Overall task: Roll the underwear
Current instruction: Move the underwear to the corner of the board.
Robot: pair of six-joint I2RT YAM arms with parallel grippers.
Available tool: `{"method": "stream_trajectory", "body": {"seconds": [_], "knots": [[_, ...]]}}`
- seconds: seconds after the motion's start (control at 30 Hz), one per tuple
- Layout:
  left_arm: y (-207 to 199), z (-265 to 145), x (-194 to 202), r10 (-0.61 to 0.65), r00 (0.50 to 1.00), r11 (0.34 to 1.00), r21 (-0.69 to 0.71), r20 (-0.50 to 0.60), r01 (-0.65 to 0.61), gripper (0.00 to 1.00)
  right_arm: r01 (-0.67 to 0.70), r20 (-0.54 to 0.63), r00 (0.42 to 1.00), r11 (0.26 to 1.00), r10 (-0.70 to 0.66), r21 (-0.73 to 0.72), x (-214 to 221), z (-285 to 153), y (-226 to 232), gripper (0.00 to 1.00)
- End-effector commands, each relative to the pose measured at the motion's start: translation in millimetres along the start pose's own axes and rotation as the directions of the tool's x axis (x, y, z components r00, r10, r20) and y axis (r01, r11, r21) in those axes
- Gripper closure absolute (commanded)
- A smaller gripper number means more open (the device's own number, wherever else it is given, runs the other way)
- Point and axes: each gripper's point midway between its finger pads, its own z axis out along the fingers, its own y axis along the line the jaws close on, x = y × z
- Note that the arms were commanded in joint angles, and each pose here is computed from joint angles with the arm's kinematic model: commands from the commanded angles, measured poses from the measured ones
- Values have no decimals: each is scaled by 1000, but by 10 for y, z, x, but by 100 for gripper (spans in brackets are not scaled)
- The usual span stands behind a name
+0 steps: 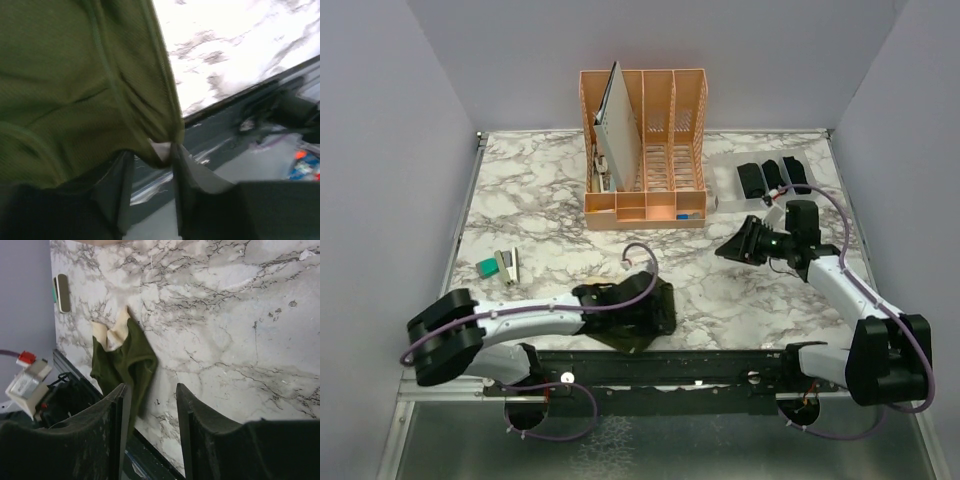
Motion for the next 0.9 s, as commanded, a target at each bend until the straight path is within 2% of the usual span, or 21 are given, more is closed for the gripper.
{"method": "stream_trajectory", "body": {"seconds": [0.0, 0.07, 0.17, 0.3, 0.43, 0.53, 0.7, 0.87], "knots": [[-537, 200, 136, 24, 1000, 999, 45, 5, -24, 45, -8, -31, 999, 1000, 8, -7, 38, 58, -39, 54], [-640, 176, 146, 58, 998, 997, 58, 22, -59, 32, -12, -59, 998, 1000, 11, -15, 71, 74, -46, 52], [-617, 24, 13, 83, 992, 996, 26, 90, -86, 18, -9, -92, 996, 1000, 7, -19, 136, 89, -73, 48], [-394, -296, -272, 74, 969, 997, -43, 237, -65, 8, 19, -115, 993, 1000, -20, -7, 199, 145, -100, 48], [-10, -608, -656, 1, 934, 993, -107, 358, 40, 6, 72, -155, 986, 996, -64, 46, 286, 301, -70, 47], [427, -722, -935, -55, 908, 975, -172, 416, 138, 4, 176, -180, 971, 981, -159, 84, 371, 491, 47, 46], [1077, -728, -1177, -164, 886, 920, -258, 434, 296, 4, 310, -161, 945, 938, -285, 157, 334, 791, 228, 45], [1434, -626, -1226, -259, 867, 881, -264, 427, 393, 7, 396, -234, 903, 909, -361, 126, 436, 1132, 360, 46]]}}
